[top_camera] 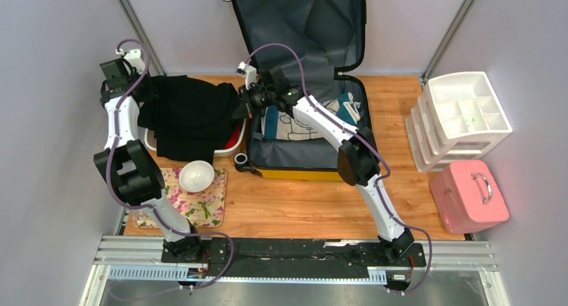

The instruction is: Open, take out, and arrange the luggage

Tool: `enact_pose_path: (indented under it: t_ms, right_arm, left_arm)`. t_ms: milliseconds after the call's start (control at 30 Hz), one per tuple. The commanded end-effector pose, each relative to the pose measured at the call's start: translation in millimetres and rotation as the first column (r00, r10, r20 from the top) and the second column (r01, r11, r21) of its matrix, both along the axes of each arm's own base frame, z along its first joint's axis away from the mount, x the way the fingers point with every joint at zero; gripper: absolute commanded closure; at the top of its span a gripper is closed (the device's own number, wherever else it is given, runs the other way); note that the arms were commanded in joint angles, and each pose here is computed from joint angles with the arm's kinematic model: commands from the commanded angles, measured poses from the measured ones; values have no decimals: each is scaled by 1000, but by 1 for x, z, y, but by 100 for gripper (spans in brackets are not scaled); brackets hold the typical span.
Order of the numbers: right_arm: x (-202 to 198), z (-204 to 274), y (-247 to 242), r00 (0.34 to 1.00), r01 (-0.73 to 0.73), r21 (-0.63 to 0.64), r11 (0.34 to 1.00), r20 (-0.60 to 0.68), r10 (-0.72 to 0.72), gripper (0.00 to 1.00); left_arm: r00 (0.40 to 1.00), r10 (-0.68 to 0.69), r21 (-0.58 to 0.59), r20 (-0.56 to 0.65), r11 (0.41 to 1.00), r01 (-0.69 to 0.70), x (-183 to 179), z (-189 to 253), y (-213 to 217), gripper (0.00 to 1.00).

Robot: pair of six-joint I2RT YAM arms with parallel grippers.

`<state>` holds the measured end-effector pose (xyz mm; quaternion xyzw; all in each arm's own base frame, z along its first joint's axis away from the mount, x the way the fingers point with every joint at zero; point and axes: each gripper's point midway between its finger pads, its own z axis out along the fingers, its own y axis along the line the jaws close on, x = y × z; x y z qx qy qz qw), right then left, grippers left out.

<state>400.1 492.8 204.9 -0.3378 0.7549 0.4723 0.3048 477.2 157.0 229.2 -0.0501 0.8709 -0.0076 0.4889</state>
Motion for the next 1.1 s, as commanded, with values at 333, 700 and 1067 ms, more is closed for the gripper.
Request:
enact_pose_path:
  t_ms: [333, 700, 1067]
  right_arm:
    - [20, 58, -38, 981, 86, 4, 996, 172, -85, 29]
    - [30, -13, -174, 938, 137, -428, 893, 347, 22, 28]
    - [49, -70, -143, 909, 161, -522, 838, 408, 80, 26]
  left_arm:
    - [998, -55, 12, -15, 998, 55, 11, 20, 14, 17]
    - [968, -202, -17, 149, 978, 207, -4, 91, -34, 16]
    - [902, -416, -126, 112, 895, 428, -32, 60, -129, 15]
